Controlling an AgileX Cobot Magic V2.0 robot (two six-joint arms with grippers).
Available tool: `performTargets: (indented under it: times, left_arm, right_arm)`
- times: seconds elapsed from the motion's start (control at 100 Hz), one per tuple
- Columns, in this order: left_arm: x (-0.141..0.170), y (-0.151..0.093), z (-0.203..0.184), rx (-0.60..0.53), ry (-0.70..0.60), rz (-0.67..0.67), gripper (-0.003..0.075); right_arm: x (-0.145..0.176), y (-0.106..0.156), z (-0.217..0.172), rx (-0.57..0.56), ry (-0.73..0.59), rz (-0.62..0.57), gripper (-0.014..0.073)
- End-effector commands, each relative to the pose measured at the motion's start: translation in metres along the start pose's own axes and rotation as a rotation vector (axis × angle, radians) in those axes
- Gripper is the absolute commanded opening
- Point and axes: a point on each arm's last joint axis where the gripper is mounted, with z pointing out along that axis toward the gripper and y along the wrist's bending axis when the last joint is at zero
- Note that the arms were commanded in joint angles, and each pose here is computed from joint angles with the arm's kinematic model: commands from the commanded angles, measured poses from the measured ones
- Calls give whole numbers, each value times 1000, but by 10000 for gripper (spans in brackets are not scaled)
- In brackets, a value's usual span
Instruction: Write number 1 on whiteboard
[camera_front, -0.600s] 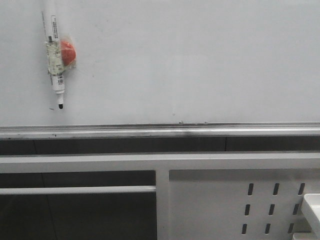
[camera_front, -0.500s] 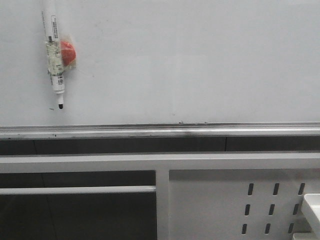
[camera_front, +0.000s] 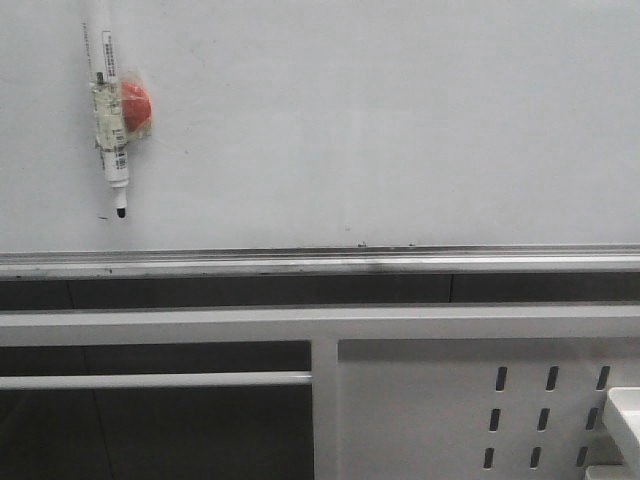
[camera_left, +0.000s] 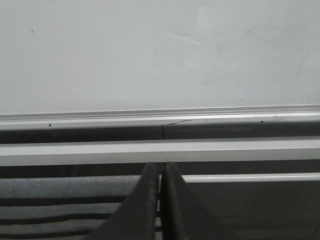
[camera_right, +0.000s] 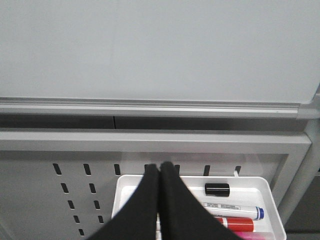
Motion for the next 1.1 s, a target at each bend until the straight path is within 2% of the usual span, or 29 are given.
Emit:
performTargets:
  times: [0.0,0.07,0.24,0.35,0.46,0.55,0.58,0.63,0.69,0.78,0.85,0.98,1.09]
  left_arm:
    - [2,0,2,4,-80,2,-20]
    - [-4,0,1,2,-148,-4,-20]
    - [-28,1,-6,-10,-421,-5,-20]
    - [-34,1,-9,-13,-491,-5,-20]
    - [-37,2,-10,-14,-533,-17,-20]
    - [-42,4,-14,-12,-586,-99,-20]
    - [-45,4,-15,-11,-592,-115,-20]
    - [-50,4,-16,-8,-581,-120,-20]
    - [-62,3,-19,5,-506,-116,-20]
    - [-83,2,-24,20,-417,-113,-20]
    - [-106,2,-28,27,-406,-121,-20]
    - [-142,5,-33,30,-508,-164,-20]
    - [-156,7,-38,14,-640,-171,-20]
  right_arm:
    - [0,-1,0,15,-41,-20,-59]
    - [-3,-1,-1,21,-81,-37,-59]
    - [-20,-2,-3,25,-270,-32,-59]
    - [-26,-2,-5,27,-339,-33,-59]
    - [-41,-2,-12,33,-520,-31,-59]
    - [-52,-2,-19,36,-652,-11,-59]
    - [-52,-3,-19,32,-639,15,-59]
    - [-53,-3,-16,22,-545,59,-59]
    - [-62,-3,-17,-2,-420,128,-59]
    - [-84,-1,-18,-14,-301,120,-59]
    - [-109,-1,-18,-18,-251,109,-59]
    - [-157,-3,-18,-21,-339,109,-59]
    - [-174,-5,-16,-9,-457,111,-59]
